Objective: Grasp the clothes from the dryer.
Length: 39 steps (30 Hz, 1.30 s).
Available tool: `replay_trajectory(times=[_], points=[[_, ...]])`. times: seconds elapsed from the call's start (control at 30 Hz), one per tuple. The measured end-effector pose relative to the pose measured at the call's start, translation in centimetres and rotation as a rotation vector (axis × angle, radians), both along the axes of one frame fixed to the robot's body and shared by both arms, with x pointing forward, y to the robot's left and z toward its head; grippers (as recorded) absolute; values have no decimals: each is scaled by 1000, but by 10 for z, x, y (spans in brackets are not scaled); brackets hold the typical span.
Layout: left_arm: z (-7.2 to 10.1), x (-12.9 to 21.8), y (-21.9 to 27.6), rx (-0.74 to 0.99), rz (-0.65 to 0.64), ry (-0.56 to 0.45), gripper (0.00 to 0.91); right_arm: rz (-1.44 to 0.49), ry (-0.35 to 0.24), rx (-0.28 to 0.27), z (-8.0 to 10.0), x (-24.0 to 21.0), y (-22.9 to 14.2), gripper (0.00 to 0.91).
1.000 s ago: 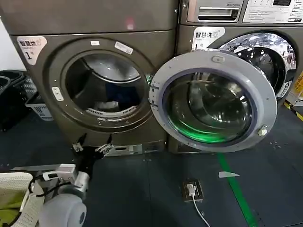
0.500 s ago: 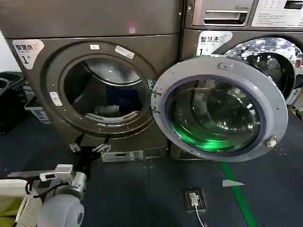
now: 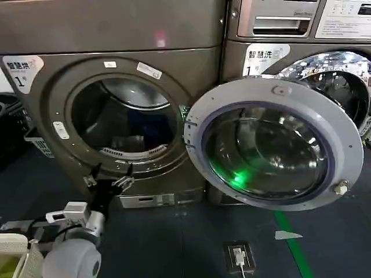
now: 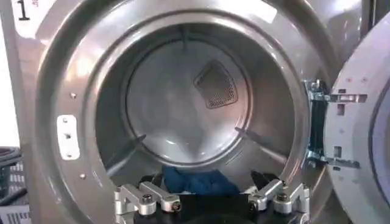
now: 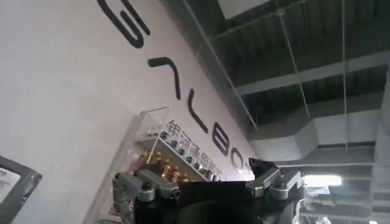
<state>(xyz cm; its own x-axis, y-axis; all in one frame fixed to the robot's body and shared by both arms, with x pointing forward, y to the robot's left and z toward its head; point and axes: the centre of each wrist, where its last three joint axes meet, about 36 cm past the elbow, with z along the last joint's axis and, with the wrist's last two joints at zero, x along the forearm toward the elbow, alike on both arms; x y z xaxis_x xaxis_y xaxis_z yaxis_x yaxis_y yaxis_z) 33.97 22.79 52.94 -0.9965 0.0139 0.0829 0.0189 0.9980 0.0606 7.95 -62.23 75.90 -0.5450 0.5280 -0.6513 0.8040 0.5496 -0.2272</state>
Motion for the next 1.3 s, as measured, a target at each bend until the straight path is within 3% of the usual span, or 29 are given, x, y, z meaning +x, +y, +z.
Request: replay_trajectory(times=[0.93,1.3], points=[[1,2,-1,-12,-15,-18,907,-6,0,3,-4,-1,4,907],[0,25,0,-30,-21,-57,907,-15,13,-8,1,-8,8,907]])
